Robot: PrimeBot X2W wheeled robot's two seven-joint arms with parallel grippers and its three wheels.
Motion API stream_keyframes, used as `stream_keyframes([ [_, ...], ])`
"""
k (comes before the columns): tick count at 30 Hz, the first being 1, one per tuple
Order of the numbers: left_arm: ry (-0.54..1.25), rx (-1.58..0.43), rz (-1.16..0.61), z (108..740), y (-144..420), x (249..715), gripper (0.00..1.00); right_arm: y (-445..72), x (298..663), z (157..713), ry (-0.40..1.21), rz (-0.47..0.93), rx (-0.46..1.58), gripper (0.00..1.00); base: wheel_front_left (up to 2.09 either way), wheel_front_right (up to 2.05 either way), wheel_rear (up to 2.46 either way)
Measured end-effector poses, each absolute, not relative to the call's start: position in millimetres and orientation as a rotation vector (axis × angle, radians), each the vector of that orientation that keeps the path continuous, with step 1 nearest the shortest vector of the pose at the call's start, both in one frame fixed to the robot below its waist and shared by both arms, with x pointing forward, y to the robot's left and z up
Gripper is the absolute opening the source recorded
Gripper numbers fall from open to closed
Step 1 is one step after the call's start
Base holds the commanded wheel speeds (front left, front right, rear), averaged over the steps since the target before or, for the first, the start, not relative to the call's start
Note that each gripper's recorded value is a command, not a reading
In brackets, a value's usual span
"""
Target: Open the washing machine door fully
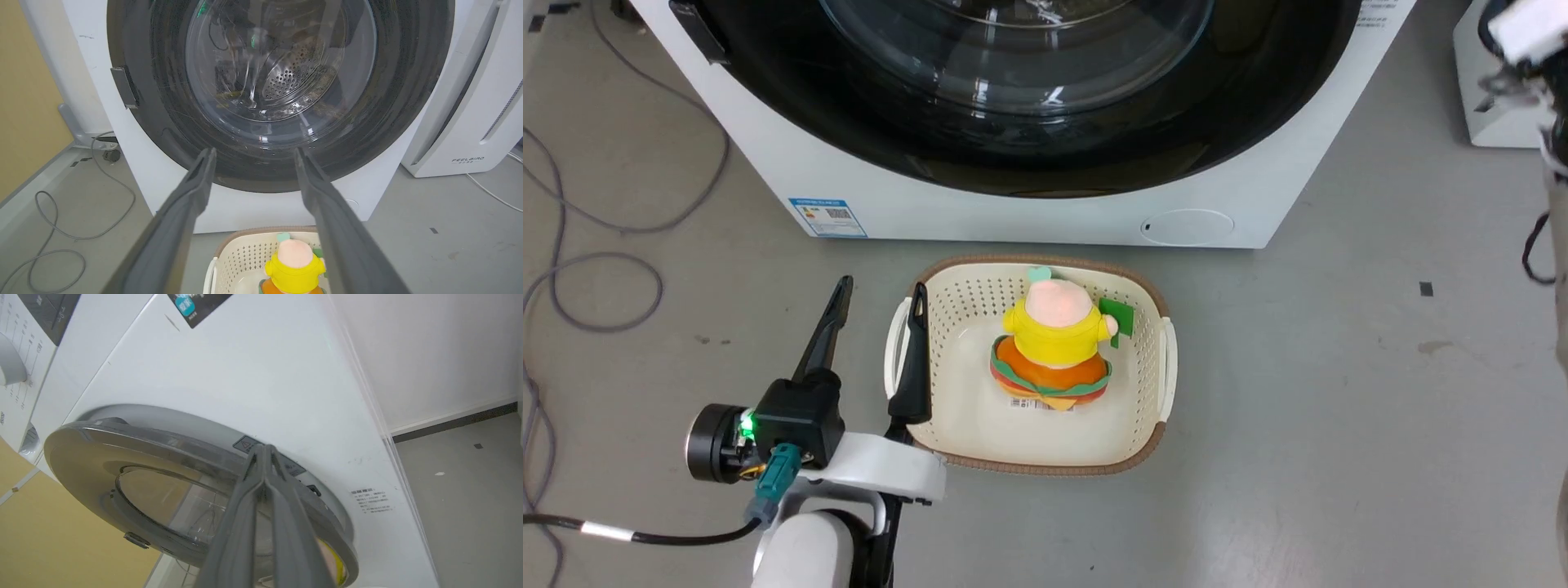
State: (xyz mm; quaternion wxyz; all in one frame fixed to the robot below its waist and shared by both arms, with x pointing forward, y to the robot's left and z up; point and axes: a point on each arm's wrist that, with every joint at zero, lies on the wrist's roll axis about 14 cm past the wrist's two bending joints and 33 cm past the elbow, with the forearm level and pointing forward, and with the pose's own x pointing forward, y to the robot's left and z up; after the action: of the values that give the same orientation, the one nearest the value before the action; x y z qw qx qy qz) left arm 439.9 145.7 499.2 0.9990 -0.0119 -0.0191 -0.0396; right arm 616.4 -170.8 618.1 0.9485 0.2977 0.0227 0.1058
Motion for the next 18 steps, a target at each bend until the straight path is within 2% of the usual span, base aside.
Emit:
stream_keyframes([
  [18,-0.045,-0.051,-0.096,488.3,137.1,456.9,1.00,-130.4,653.4,611.2,0.292,0.364,0.641,0.00,0.00,0.00,0.00],
])
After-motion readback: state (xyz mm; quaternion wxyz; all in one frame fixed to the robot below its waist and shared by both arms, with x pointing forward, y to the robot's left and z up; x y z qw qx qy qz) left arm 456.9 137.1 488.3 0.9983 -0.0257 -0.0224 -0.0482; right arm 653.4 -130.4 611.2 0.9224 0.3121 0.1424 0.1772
